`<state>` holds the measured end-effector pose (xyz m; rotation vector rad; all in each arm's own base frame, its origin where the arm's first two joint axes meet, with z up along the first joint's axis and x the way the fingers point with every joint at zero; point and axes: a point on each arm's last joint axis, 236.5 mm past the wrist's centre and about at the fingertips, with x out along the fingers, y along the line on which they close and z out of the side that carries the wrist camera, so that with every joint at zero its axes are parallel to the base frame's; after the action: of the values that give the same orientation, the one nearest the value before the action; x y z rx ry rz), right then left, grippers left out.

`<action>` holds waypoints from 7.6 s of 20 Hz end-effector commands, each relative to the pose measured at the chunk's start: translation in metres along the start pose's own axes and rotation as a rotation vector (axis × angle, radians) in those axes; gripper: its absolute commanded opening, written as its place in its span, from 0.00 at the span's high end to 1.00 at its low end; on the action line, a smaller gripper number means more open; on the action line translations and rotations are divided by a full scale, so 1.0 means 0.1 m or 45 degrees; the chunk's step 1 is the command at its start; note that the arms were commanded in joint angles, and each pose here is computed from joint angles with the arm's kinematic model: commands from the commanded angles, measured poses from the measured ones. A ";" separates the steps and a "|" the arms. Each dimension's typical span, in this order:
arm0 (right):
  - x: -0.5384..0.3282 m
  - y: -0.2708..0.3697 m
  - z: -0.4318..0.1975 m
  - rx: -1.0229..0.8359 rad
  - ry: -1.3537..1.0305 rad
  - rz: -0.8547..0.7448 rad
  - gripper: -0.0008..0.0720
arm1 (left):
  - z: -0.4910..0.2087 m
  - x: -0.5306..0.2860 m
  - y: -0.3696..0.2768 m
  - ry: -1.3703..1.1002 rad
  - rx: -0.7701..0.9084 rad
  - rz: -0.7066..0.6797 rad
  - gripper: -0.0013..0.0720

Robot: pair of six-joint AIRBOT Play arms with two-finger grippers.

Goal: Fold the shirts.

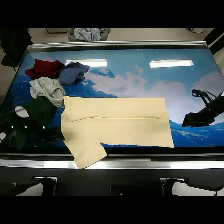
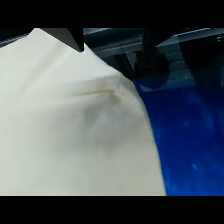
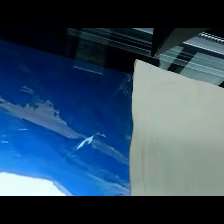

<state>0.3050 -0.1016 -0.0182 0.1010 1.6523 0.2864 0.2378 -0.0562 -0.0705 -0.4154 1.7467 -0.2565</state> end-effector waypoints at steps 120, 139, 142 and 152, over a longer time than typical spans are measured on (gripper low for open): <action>0.34 4.34 1.79 -0.637 -0.570 0.718 0.06 | 0.94 -3.47 -1.93 -1.383 0.534 -0.082 0.95; 1.18 2.25 1.50 0.075 -0.313 0.676 0.35 | 0.97 -3.03 -1.94 -1.239 0.530 -0.138 0.95; 1.13 2.30 1.55 0.048 -0.339 0.701 0.94 | 0.95 -3.01 -1.98 -1.232 0.543 -0.142 0.95; -0.86 0.20 1.81 0.198 -0.926 0.522 0.94 | 0.95 -3.00 -1.97 -1.229 0.541 -0.142 0.95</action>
<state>0.4941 0.0071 0.0222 0.5676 1.0161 0.5154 0.4105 -0.1072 0.2549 -0.2517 0.6968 -0.4105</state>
